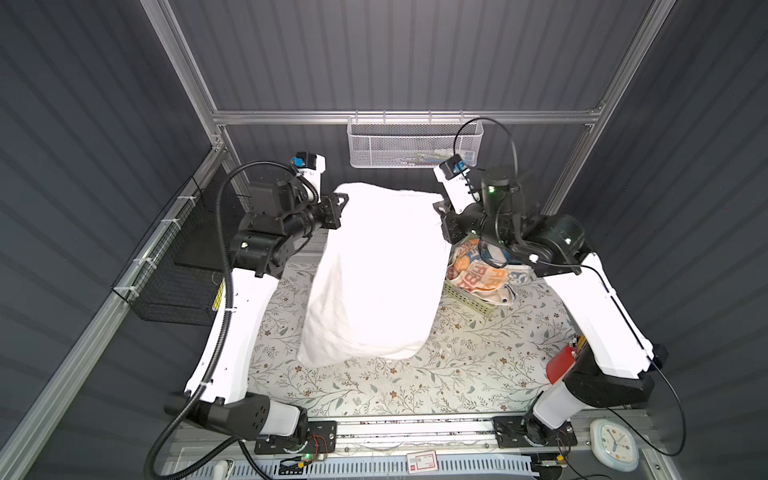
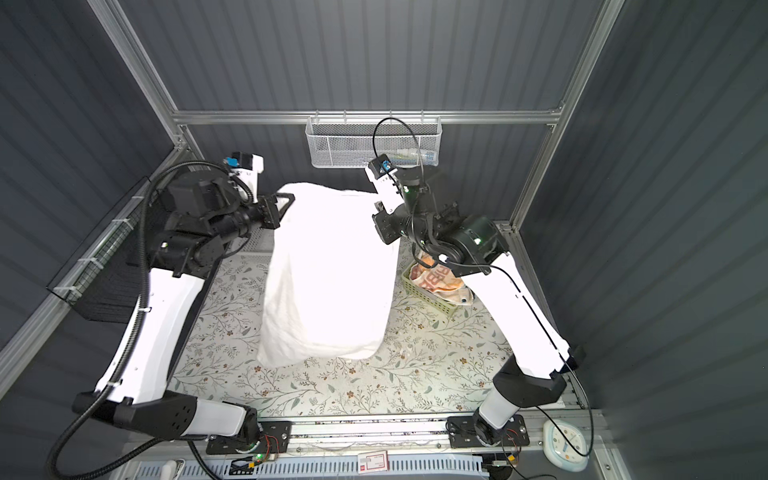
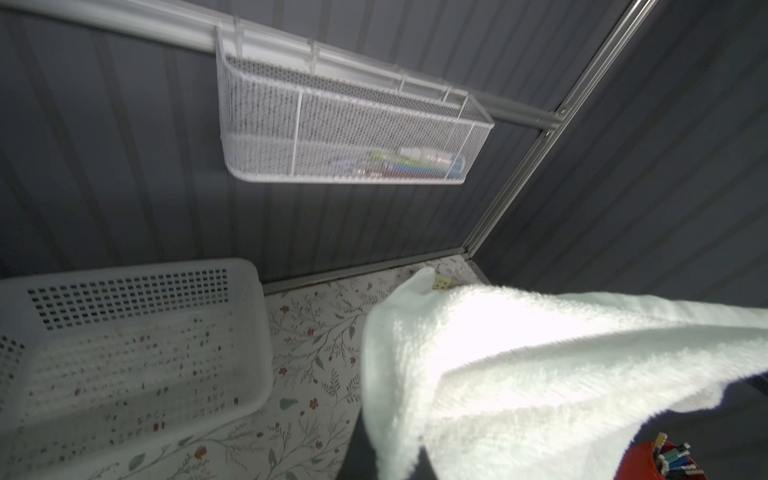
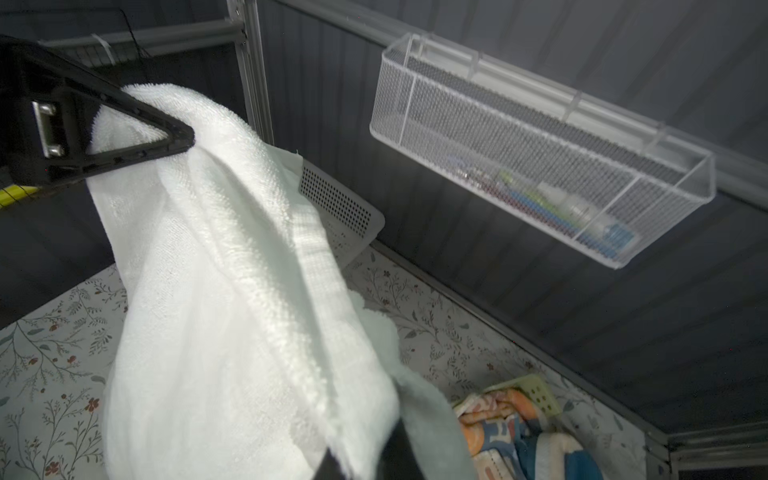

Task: Fold and stack the towels
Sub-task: 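Lift the white towel high with both grippers to spread it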

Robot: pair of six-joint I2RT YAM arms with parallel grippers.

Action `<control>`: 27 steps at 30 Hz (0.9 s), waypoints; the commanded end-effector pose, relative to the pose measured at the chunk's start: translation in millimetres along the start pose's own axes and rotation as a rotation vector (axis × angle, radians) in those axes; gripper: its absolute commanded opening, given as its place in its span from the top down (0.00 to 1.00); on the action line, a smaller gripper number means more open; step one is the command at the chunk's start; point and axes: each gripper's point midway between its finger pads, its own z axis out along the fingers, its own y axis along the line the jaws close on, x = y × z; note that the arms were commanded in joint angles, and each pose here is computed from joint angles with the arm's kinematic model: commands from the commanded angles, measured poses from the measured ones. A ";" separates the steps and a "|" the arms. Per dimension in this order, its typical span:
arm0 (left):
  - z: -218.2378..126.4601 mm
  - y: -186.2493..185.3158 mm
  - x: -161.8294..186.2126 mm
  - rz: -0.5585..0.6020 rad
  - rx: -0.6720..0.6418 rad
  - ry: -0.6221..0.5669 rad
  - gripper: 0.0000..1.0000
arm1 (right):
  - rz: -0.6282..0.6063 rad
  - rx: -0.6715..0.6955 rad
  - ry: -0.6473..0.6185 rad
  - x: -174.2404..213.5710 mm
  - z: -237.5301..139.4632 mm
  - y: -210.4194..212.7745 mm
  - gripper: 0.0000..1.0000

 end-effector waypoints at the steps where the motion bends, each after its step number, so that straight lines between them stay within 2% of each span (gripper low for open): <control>1: 8.4 9.4 7.6 -0.029 0.001 -0.011 1.00 | 0.113 -0.057 0.034 23.1 -0.8 1.2 1.00; 5: 21.5 11.3 32.5 -0.067 0.040 0.044 1.00 | 0.142 -0.042 0.071 46.0 0.1 -7.6 1.00; 10: -0.7 -0.7 15.9 -0.044 0.052 -0.013 1.00 | 0.132 -0.003 0.002 26.7 -33.8 -20.7 1.00; 15: -57.9 -29.3 -28.5 0.017 0.068 -0.172 1.00 | 0.124 -0.024 -0.145 -15.1 -93.2 -23.4 1.00; 20: -120.2 -61.5 -64.0 0.059 0.108 -0.324 1.00 | 0.066 -0.038 -0.253 -46.5 -152.2 -16.5 1.00; 27: -174.4 -93.6 -95.7 0.097 0.151 -0.407 1.00 | 0.029 -0.020 -0.413 -76.8 -220.2 -17.7 1.00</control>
